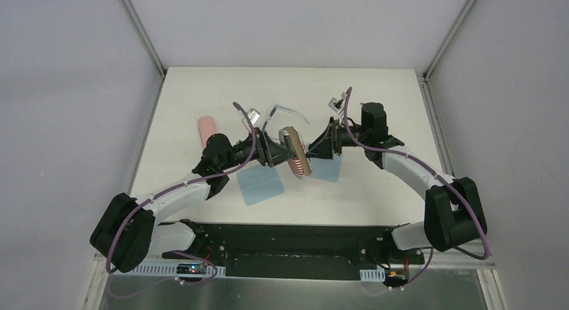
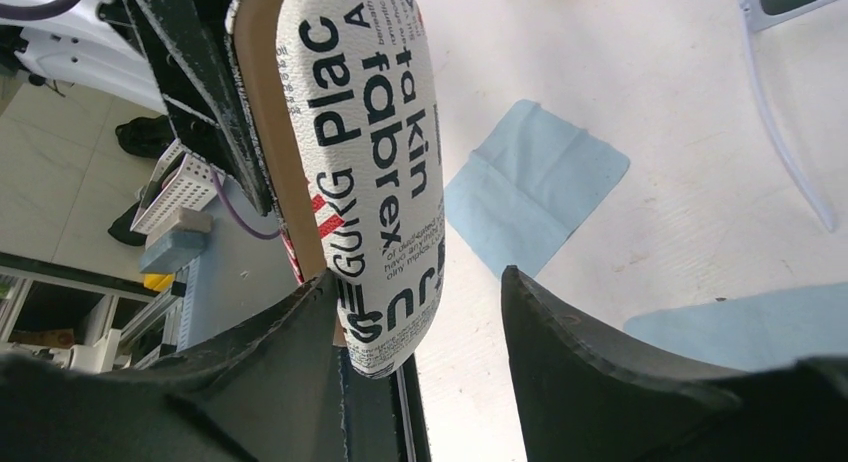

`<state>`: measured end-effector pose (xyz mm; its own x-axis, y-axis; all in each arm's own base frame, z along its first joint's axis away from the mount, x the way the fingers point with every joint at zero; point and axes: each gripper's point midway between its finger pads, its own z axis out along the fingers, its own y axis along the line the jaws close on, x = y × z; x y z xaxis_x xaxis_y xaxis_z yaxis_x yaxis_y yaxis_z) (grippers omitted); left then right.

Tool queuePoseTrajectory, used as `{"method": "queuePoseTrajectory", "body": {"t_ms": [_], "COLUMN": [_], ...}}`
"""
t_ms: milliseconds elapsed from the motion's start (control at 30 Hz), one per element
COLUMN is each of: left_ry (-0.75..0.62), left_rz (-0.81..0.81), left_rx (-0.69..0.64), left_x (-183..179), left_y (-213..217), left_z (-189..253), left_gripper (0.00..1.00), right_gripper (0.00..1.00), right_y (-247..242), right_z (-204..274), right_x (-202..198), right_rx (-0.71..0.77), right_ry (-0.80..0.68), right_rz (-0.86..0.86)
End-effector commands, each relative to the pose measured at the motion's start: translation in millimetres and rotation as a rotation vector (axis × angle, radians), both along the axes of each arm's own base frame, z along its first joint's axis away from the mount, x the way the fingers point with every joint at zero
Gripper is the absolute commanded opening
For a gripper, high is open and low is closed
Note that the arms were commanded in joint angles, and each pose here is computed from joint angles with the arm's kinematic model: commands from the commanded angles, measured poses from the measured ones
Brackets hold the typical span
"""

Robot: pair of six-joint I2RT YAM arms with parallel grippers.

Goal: Organize the sunglasses
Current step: Open the sunglasses case.

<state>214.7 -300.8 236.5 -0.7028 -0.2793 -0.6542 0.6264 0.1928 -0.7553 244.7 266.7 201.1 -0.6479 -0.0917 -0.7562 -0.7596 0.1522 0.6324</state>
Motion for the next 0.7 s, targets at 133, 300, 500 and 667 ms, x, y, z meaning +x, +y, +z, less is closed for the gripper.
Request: {"method": "queuePoseTrajectory", "body": {"t_ms": [133, 300, 500, 667], "left_ry": [-0.152, -0.147, -0.14, -0.146], "left_rz": [-0.247, -0.244, -0.179, -0.139], "left_rx": [-0.111, -0.104, -0.068, -0.061], "left_x": [-52.2, -52.0, -41.5, -36.9], "left_y": [-6.3, -6.1, -5.3, -3.1], "left_z": [46.9, 42.9, 32.3, 23.6], "left_gripper": [0.0, 0.0, 0.0, 0.0], "right_gripper": [0.61, 0.6, 0.62, 0.65], "right_y": [-20.5, -21.9, -25.9, -46.5], "right_z": [-26.2, -25.4, -3.8, 32.8], "right_x": [72.0, 73.5, 61.9, 49.9], "right_rx": [-0.151, -0.154, -0.088, -0.04], "right_ry": [-0.09, -0.092, -0.099, -0.184], "right_rz": [-0.289, -0.288, -0.227, -0.211]}}
